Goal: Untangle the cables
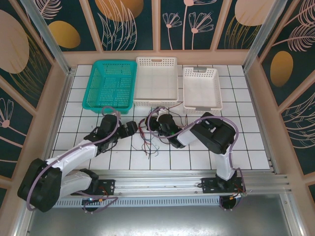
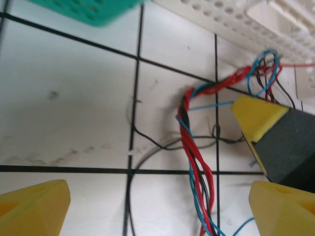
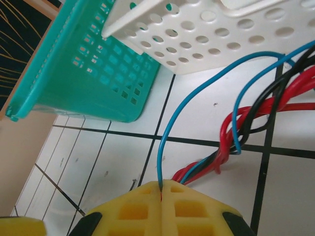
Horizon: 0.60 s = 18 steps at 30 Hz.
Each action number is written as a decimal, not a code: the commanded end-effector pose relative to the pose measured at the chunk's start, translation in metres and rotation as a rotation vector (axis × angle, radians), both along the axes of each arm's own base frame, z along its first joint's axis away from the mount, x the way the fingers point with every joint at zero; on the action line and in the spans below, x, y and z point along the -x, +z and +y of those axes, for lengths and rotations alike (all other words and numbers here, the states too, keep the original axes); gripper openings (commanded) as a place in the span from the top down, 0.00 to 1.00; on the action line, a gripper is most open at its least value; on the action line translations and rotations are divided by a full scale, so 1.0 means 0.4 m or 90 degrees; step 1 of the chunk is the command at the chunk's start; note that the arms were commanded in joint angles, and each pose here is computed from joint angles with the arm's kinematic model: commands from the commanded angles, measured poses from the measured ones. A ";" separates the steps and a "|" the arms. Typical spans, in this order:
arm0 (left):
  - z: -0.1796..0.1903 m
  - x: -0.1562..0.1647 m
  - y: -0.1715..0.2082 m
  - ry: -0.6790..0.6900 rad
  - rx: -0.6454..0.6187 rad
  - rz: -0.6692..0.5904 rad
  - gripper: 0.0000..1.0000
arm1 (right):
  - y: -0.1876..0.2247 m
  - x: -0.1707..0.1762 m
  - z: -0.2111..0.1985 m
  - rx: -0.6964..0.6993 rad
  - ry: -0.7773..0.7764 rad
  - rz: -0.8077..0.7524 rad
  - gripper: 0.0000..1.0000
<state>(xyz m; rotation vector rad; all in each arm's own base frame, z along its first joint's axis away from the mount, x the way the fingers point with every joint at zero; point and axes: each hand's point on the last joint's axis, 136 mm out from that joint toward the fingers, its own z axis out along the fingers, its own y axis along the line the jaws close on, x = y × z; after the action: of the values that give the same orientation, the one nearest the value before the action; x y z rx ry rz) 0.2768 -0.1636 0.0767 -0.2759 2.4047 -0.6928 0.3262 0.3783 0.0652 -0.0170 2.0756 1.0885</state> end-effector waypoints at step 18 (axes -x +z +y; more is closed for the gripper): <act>-0.121 -0.036 -0.076 0.005 0.030 0.008 0.30 | 0.059 0.056 0.011 -0.053 0.054 -0.004 1.00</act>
<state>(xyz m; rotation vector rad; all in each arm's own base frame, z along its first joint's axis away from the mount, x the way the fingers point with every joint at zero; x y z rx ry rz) 0.2777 -0.2069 0.0347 -0.2742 2.4762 -0.7244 0.3092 0.3747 0.0625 -0.0574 2.1090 1.1338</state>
